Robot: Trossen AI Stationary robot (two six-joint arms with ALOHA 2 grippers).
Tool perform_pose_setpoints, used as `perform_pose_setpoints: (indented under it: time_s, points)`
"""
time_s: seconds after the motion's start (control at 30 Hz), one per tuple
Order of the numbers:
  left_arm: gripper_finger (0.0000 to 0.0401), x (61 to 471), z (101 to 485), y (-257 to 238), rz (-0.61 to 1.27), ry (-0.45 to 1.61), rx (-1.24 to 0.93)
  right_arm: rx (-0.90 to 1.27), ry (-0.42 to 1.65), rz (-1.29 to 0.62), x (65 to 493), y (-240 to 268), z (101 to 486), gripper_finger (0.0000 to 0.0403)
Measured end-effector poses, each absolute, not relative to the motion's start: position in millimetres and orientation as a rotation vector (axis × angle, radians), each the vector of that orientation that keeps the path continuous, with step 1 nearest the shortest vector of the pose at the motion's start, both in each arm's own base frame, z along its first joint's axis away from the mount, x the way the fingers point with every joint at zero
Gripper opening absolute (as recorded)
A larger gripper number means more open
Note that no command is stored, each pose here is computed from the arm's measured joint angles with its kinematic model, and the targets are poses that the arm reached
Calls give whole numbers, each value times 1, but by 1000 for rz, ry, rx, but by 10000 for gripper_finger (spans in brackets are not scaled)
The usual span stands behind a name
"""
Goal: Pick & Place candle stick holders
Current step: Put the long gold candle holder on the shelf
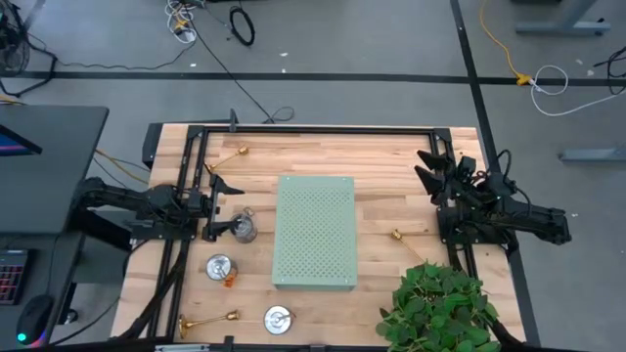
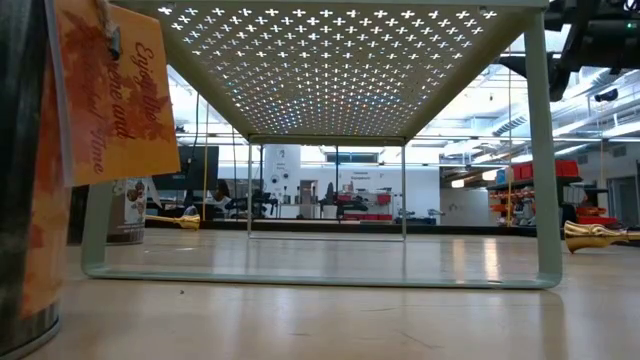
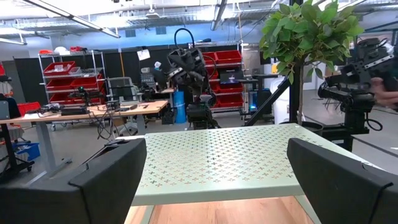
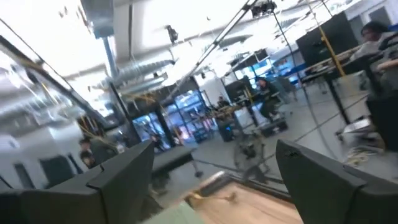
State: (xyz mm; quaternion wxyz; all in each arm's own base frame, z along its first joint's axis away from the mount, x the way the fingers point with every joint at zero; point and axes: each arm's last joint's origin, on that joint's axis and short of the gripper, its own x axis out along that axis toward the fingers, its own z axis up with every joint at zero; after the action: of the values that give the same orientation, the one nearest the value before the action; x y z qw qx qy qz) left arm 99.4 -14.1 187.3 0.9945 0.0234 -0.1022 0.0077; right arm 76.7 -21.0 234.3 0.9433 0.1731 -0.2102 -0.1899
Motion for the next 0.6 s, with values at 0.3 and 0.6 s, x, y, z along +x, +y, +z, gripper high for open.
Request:
perform_pose_setpoints:
  time_s: [0.3, 0.6]
  points:
    - [399, 99, 187, -14, 24, -206, 46, 617, -75, -137, 114, -12, 209, 330]
    - [399, 99, 188, -14, 26, -207, 46, 777, 321, -90, 148, 1, 211, 278]
